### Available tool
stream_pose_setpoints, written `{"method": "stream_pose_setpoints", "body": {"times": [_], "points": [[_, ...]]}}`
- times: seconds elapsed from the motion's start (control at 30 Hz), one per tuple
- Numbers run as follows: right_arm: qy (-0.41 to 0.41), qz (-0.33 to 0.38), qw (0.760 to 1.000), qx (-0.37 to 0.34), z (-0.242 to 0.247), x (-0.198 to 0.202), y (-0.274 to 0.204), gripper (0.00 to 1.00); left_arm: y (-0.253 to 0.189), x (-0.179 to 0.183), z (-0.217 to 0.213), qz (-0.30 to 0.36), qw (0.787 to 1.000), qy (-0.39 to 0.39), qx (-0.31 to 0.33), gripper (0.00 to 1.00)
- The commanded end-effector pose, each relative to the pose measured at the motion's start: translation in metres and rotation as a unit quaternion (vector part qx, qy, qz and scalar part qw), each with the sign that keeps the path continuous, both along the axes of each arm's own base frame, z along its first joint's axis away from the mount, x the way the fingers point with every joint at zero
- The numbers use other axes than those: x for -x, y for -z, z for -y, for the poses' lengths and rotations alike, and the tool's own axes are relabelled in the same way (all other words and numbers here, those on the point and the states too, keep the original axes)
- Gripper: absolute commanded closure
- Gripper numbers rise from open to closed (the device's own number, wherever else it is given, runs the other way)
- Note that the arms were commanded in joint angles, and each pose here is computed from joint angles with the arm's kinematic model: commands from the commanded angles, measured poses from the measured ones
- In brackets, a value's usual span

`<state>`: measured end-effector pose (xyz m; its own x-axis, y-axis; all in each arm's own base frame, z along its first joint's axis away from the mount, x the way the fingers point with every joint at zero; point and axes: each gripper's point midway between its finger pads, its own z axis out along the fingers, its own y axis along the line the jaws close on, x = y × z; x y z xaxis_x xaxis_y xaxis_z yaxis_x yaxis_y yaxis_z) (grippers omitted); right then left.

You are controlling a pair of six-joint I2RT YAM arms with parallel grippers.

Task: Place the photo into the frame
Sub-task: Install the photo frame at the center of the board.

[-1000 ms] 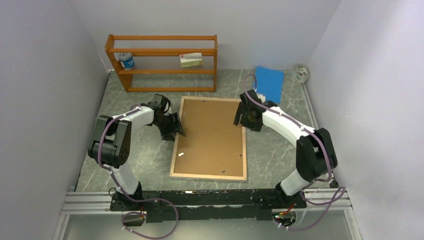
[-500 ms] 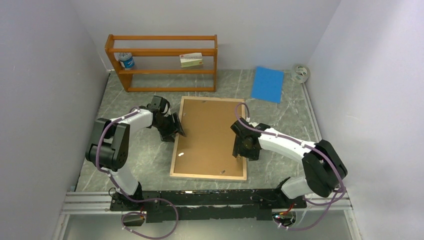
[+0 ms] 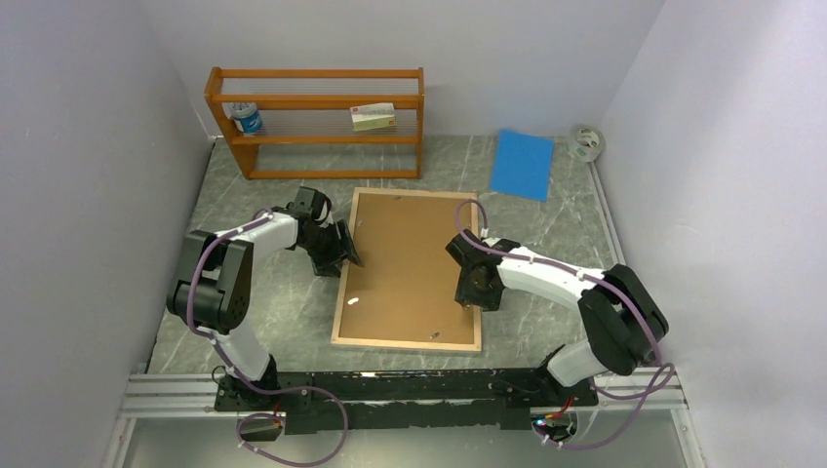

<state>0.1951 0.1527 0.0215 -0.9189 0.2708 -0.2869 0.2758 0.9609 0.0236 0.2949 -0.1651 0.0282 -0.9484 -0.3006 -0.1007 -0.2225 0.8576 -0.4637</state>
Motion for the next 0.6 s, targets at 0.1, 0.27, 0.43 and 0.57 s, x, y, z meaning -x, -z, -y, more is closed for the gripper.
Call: {"method": "stream_pose_setpoints", "body": {"times": [0.1, 0.27, 0.43, 0.57], "points": [[0.013, 0.031, 0.999, 0.018, 0.004, -0.016, -0.002, 0.54, 0.012, 0.013, -0.003, -0.026, 1.0, 0.002, -0.011, 0.32], [-0.004, 0.03, 1.0, 0.0, -0.001, -0.013, 0.0, 0.62, 0.013, 0.014, -0.002, -0.028, 1.0, 0.003, -0.009, 0.32], [-0.028, 0.037, 0.998, -0.03, -0.008, -0.009, 0.001, 0.69, 0.015, 0.014, -0.004, -0.03, 0.999, -0.001, -0.015, 0.32], [-0.042, 0.032, 0.998, -0.045, -0.014, -0.007, 0.003, 0.75, 0.016, 0.015, -0.004, -0.033, 0.999, -0.001, -0.014, 0.32]]}}
